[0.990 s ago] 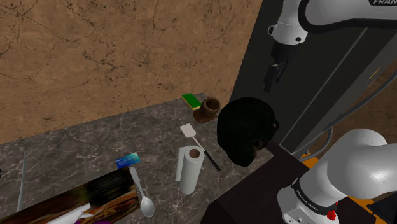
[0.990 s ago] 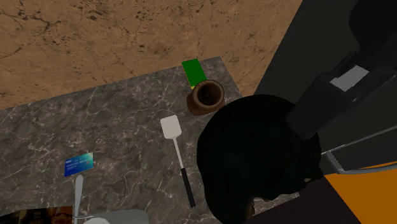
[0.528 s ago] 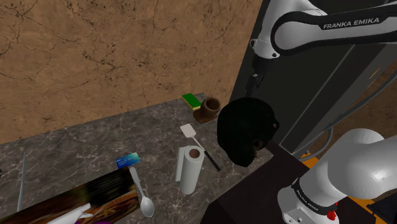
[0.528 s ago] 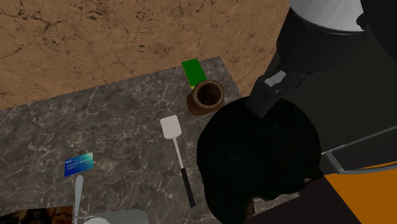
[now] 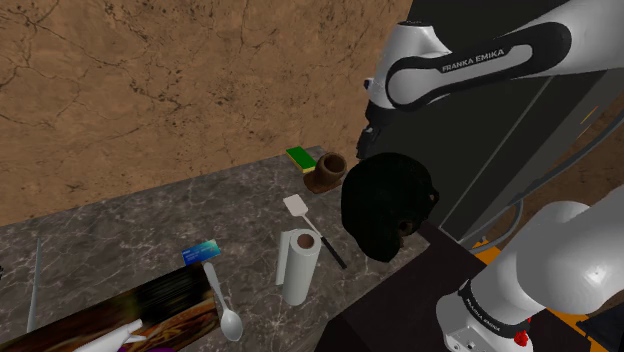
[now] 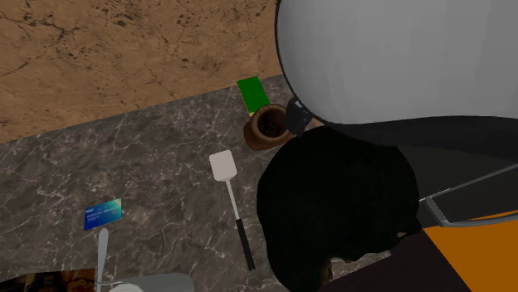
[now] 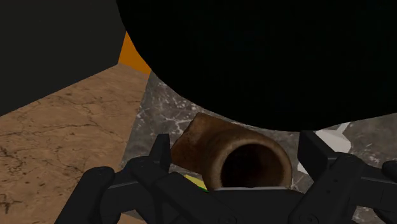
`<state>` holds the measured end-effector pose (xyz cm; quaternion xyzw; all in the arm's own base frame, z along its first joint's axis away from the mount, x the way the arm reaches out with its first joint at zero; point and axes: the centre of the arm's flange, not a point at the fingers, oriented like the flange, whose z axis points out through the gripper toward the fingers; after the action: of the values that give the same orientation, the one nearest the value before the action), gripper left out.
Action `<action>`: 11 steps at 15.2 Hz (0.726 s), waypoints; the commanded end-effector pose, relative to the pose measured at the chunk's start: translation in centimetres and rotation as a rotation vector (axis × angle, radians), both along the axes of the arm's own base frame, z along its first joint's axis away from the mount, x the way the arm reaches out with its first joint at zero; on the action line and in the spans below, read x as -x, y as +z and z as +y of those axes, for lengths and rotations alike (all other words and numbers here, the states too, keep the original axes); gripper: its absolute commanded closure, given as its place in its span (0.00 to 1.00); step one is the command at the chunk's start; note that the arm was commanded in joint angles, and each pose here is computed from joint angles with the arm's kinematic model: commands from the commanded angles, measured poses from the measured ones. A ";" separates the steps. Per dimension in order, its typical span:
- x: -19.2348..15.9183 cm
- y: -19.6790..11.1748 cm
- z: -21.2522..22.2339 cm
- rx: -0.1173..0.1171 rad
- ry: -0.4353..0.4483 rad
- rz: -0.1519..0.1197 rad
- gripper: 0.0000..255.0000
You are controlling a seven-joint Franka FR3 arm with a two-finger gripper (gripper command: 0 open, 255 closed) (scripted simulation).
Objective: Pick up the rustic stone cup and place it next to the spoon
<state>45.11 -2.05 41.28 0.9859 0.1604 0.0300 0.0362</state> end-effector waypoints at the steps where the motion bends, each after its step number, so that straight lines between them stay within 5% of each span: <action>1: -1.8 -1.7 0.0 -0.007 0.024 -0.022 0.00; 6: -6.4 -5.6 0.5 -0.024 0.082 -0.069 0.00; 11: -7.1 -8.0 0.5 -0.025 0.087 -0.074 0.00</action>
<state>52.11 -1.48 33.71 0.9767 0.2011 0.0694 0.0281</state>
